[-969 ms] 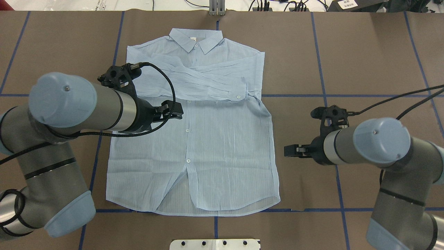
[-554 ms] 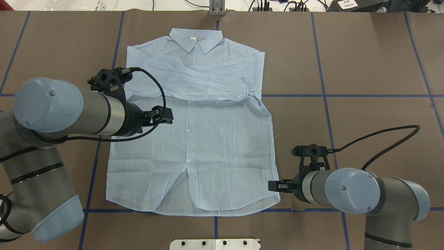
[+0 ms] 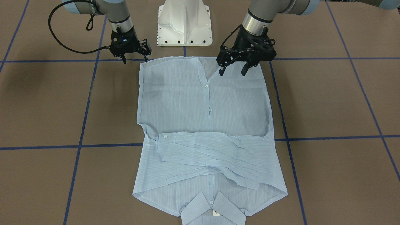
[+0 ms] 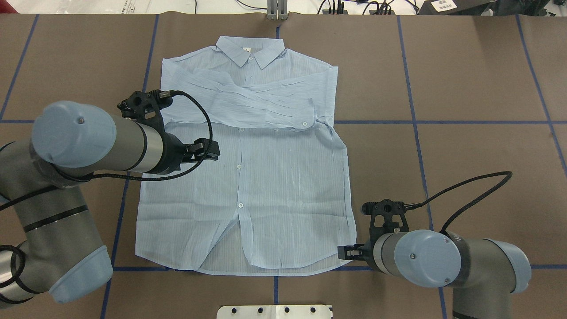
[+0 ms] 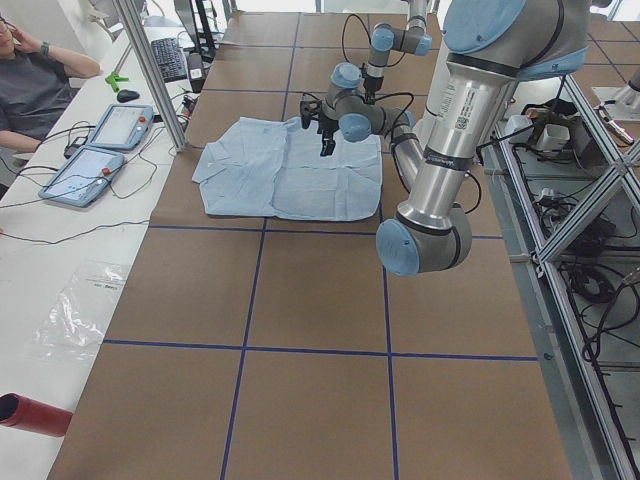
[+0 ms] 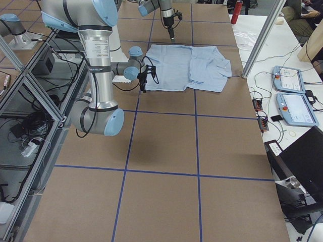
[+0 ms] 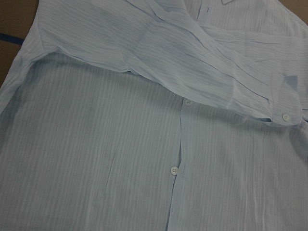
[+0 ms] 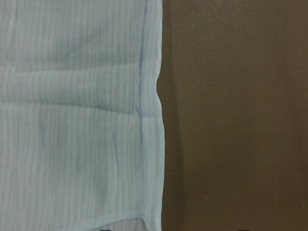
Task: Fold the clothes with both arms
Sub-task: 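Grasp both hem corners nearest the robot with left and right grippers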
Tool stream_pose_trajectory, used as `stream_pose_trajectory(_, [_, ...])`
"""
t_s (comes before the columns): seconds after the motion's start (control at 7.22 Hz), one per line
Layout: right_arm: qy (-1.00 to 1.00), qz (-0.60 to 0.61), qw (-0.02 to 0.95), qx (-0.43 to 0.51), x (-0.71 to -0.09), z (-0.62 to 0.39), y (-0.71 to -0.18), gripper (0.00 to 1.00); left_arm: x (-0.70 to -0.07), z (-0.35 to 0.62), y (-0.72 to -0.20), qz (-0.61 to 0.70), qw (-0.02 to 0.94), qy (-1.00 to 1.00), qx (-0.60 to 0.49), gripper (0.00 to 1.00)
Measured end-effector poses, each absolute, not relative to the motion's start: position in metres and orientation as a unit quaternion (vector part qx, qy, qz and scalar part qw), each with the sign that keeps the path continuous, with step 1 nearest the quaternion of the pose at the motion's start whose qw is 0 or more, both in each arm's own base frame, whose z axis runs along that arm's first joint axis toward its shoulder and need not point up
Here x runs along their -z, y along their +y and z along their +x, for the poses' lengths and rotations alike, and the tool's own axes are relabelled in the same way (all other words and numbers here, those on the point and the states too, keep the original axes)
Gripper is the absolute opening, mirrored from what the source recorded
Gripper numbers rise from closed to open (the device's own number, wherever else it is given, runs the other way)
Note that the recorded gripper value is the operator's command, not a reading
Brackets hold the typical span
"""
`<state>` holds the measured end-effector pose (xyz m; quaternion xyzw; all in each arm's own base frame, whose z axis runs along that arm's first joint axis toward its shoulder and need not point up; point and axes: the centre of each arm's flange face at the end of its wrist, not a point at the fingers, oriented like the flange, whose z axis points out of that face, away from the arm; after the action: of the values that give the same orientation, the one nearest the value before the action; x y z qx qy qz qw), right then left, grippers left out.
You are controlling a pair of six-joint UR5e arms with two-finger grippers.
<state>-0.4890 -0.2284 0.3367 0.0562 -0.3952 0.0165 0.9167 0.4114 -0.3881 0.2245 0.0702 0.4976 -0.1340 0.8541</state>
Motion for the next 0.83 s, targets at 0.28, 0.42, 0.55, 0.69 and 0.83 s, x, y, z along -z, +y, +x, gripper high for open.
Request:
stream_pose_trajectory(0.28, [-0.384,0.052,0.922,-0.015,-0.320,-0.504,-0.229,0.71,-0.236,0.414,-0.389,0.067,0.859,0.490,0.136,0.92])
stream_pose_trajectory(0.42, [-0.379,0.051,0.924,-0.015,-0.316,-0.508,-0.231,0.71,-0.239,0.414,-0.390,0.067,0.860,0.488,0.136,0.92])
stream_pose_trajectory(0.55, [-0.375,0.052,0.925,-0.016,-0.316,-0.510,-0.233,0.71,-0.240,0.414,-0.389,0.067,0.860,0.487,0.136,0.92])
stream_pose_trajectory(0.69, [-0.369,0.053,0.928,-0.017,-0.319,-0.511,-0.238,0.70,-0.240,0.414,-0.389,0.067,0.860,0.487,0.136,0.92])
stream_pose_trajectory(0.83, [-0.363,0.053,0.930,-0.018,-0.325,-0.513,-0.241,0.69,-0.240,0.414,-0.389,0.066,0.860,0.488,0.136,0.92])
